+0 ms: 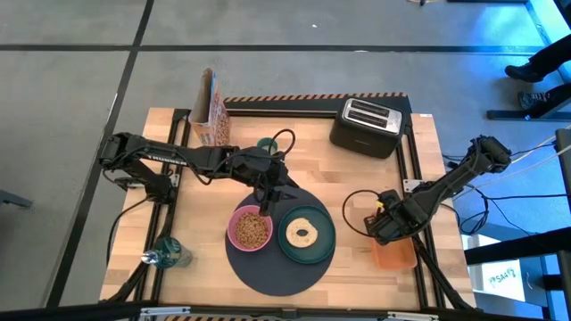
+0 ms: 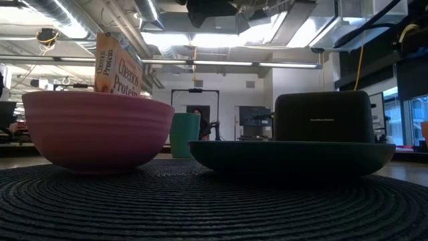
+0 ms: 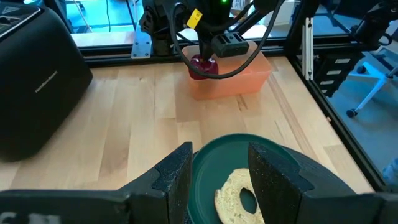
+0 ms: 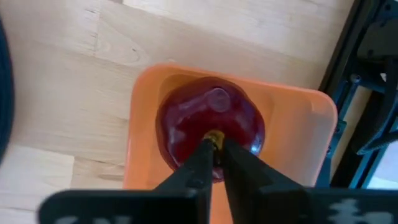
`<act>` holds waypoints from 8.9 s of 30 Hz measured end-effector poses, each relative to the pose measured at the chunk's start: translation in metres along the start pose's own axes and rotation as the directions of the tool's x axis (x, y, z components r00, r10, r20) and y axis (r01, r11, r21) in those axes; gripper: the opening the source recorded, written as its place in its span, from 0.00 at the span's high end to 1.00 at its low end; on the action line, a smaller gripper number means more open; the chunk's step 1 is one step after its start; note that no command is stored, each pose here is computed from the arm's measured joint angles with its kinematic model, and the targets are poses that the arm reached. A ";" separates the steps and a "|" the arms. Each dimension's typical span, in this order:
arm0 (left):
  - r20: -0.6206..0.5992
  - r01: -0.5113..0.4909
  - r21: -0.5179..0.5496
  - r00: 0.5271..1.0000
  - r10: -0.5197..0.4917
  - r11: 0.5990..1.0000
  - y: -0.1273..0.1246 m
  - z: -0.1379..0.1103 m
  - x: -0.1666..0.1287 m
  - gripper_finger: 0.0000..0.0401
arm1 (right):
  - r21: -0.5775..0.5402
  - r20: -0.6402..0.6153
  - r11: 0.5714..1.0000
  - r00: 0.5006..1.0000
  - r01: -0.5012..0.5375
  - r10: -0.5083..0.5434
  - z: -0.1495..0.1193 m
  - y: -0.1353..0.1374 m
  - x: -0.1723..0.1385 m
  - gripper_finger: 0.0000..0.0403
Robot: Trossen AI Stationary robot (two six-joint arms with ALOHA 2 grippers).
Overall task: Arrange a breakfast setting
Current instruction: Put the apple on the dark green plate beside the toasted bread, then put the yellow spoon on the left side of the blue placemat
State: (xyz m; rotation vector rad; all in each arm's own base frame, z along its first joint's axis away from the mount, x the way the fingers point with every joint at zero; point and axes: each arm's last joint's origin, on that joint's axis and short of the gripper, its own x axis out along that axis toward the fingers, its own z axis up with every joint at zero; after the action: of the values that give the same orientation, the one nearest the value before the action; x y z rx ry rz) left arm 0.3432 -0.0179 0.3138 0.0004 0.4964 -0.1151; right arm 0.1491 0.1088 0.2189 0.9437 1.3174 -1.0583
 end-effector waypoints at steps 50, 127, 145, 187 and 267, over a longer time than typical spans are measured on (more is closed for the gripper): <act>0.178 0.057 -0.073 0.983 -0.043 0.996 0.017 0.019 0.113 0.01 | -0.511 0.159 0.781 0.854 -0.358 0.495 0.081 0.054 -0.126 1.00; 0.316 -0.135 -0.023 0.939 0.135 0.991 -0.045 -0.106 0.194 0.30 | -0.684 0.421 0.695 0.658 -0.221 0.624 0.095 -0.003 -0.166 0.53; 0.223 -0.142 -0.057 0.963 0.151 0.988 -0.034 -0.115 0.197 0.21 | -0.682 0.391 0.689 0.674 -0.245 0.627 0.094 -0.004 -0.165 0.53; -0.054 -0.462 -0.310 0.881 0.469 0.831 0.017 0.004 -0.038 0.12 | -0.628 0.231 0.600 0.617 -0.496 0.752 0.088 0.064 -0.061 0.53; -0.809 -0.640 -0.562 0.293 -0.509 0.525 -0.165 -0.093 -0.202 0.40 | -0.652 0.092 0.686 0.864 -0.323 0.495 0.073 0.033 -0.019 0.53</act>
State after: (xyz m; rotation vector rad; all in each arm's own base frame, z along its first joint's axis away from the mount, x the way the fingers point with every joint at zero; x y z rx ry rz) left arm 0.1047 -0.1574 0.3322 -1.0325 1.8515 0.3221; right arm 0.2014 0.0489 0.2395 0.5253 1.0458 -0.3221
